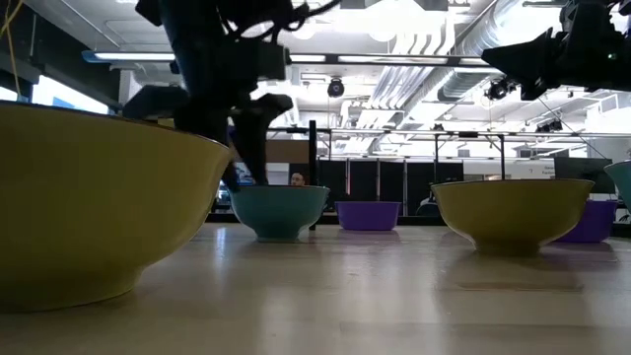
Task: Pick & Place Mini bowls
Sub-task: Put the middle blue and white patterned bowl on the shelf
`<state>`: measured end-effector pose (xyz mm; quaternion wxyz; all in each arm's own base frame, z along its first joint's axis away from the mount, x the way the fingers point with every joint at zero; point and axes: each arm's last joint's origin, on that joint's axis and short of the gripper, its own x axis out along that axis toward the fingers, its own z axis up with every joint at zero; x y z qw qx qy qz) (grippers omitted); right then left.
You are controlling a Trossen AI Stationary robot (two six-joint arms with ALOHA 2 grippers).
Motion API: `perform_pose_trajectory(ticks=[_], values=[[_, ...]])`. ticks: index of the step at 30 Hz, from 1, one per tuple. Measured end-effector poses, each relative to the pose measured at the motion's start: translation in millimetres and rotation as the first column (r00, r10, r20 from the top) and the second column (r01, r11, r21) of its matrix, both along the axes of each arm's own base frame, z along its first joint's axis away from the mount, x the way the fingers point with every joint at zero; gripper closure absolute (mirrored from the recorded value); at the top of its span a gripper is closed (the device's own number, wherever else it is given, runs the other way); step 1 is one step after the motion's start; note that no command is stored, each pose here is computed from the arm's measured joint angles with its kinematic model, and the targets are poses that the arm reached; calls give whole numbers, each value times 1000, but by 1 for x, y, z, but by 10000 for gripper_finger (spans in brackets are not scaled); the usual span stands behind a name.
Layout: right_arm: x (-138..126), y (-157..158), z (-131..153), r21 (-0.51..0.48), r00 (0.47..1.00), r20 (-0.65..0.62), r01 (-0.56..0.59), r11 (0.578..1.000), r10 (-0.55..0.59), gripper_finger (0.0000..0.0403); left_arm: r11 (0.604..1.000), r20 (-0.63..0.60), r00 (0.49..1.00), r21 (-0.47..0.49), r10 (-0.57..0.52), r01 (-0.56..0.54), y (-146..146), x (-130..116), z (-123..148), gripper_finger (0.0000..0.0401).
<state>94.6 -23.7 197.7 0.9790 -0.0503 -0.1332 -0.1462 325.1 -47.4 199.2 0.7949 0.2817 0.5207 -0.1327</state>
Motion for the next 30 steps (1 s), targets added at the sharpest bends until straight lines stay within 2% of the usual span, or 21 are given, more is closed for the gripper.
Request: perform_pose_trajectory(ticks=[3, 7, 10, 16, 24, 30], values=[[0, 0, 0, 1, 1000, -2, 0, 1000, 0, 403, 1000, 11, 1000, 3, 23, -23, 0, 4, -2, 231], [0, 0, 0, 1, 1000, -4, 0, 1000, 0, 403, 995, -13, 996, 57, 83, -82, 2, 3, -7, 231], [0, 0, 0, 1, 1000, -5, 2, 1000, -2, 403, 995, -20, 996, 46, 90, -89, 2, 4, -10, 240], [0, 0, -1, -4, 1000, -10, 5, 1000, -5, 403, 994, -65, 994, 62, 89, -85, 2, 3, -19, 302], [0, 0, -1, -4, 1000, -10, 5, 1000, -5, 403, 993, -39, 997, 98, 72, -68, 2, 5, -16, 387], [0, 0, -1, -5, 1000, -10, 5, 1000, -5, 403, 993, -85, 994, 98, 73, -64, 3, 2, -12, 389]])
